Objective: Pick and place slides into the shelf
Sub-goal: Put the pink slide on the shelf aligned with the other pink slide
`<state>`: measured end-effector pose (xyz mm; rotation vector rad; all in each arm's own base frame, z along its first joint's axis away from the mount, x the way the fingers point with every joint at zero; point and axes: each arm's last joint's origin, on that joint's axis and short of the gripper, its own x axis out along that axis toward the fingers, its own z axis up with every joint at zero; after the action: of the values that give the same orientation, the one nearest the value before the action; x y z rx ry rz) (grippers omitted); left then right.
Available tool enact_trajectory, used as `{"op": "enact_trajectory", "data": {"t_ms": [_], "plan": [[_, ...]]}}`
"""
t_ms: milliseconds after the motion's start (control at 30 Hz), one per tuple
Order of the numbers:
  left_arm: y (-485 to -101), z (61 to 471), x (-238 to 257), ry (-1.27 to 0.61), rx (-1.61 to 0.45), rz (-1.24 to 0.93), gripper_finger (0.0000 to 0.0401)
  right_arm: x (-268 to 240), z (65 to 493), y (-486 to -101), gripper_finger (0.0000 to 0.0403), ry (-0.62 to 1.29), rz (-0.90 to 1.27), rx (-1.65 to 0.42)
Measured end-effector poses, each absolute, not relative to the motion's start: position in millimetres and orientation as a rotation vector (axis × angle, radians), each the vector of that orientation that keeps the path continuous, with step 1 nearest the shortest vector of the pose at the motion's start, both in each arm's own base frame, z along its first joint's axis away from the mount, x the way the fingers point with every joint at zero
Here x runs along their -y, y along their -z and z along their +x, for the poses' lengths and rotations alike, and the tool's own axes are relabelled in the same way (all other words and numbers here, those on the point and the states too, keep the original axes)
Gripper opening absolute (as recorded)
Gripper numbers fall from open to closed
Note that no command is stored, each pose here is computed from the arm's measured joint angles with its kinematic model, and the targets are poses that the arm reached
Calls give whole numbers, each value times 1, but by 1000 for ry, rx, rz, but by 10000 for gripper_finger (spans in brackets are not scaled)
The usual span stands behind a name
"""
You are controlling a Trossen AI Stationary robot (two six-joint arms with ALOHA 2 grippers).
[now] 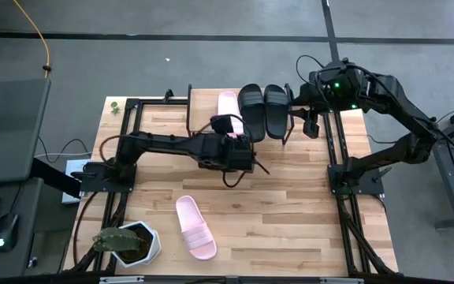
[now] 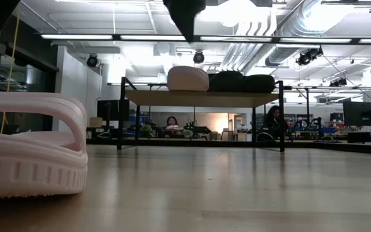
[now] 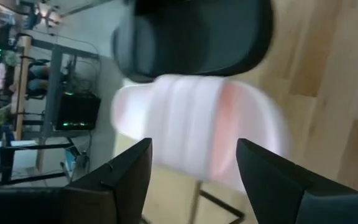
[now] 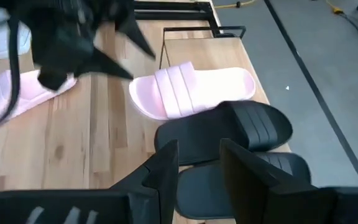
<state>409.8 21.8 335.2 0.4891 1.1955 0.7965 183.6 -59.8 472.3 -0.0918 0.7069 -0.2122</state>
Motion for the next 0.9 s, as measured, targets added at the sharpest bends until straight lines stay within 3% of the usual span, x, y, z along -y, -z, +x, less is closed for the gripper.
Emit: {"op": "enact_trajectory", "data": {"t_ms": [400,900], "plan": [[-406,358,-22,-820,-1032,439,223,61,209,-432,110,109,-28,-759],[-463,295,-22,-810,-866,338,223,31,248,-378,110,-48,-67,-709]]}}
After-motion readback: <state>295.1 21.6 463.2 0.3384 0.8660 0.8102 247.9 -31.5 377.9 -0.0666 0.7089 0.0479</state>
